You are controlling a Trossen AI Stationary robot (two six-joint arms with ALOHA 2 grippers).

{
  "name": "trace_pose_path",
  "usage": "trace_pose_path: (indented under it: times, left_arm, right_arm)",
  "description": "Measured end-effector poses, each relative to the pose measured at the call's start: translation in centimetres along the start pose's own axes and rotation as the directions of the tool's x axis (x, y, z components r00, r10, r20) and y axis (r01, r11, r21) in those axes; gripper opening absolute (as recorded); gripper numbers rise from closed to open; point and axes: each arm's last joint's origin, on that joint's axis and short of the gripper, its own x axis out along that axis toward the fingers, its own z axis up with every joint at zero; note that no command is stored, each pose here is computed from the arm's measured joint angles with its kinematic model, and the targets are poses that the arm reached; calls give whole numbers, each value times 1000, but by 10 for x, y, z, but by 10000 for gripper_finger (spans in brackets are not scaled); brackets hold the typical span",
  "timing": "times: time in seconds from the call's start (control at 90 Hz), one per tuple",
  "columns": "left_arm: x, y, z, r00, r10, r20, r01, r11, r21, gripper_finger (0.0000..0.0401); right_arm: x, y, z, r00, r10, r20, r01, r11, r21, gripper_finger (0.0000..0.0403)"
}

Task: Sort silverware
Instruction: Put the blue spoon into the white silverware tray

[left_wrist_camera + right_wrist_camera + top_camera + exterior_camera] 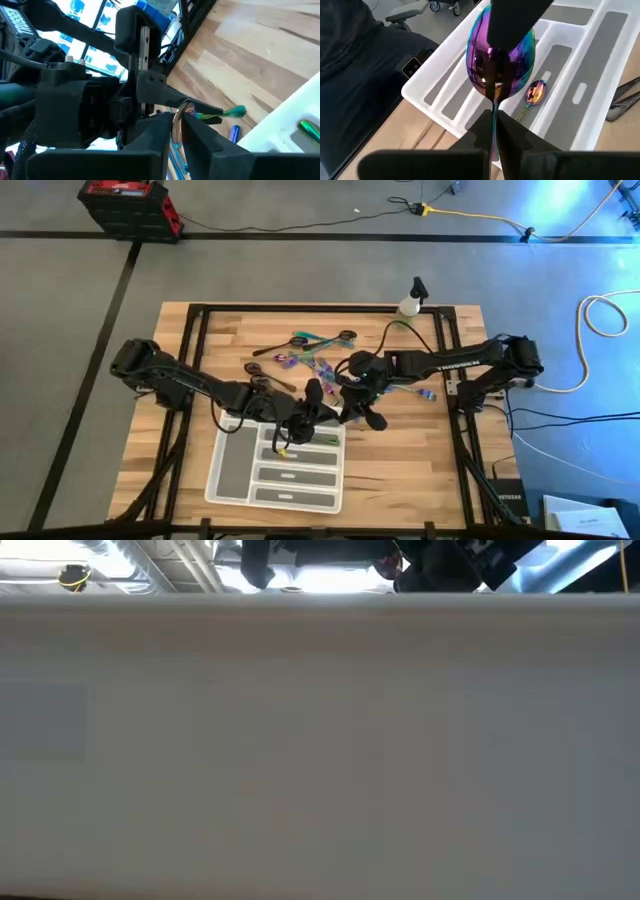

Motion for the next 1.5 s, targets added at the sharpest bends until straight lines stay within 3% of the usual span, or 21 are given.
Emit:
trace_pose_path:
  times: [0.1,0.444,0.567,0.789,0.9,1.089,1.233,1.367,1.5]
  left_arm:
    - [0,-1,-1,1000,3,-23,-2,1000,24,4]
    - [-1,-2,0,1000,1,-23,0,999,34,0]
    - [-1,-2,0,1000,0,-27,1,999,35,0]
    - [-1,-3,-1,999,-7,-38,9,999,32,0]
    - [-2,-6,1,999,-17,-49,15,999,-38,0]
    - [-11,-27,6,984,-108,-145,84,983,-162,0]
    - [-17,-36,8,968,-90,-235,12,949,-314,0]
    - [-21,-38,14,966,-41,-257,-64,920,-387,0]
    - [-26,-38,25,968,30,-248,-175,790,-587,0]
  right_arm:
    - [0,0,0,1000,-5,-4,5,1000,3,0]
    - [0,0,0,1000,-6,-4,6,999,42,12]
    - [2,3,1,1000,22,5,-23,999,42,46]
    - [7,10,1,1000,6,-13,-6,1000,28,146]
    - [-1,15,3,1000,-5,-13,5,1000,13,186]
    - [-25,26,5,984,-172,-44,170,984,-53,210]
    - [-42,33,6,948,-314,-56,309,947,-87,211]
    - [-47,35,8,935,-351,-41,346,933,-95,211]
    - [-46,35,7,935,-352,-43,349,935,-58,211]
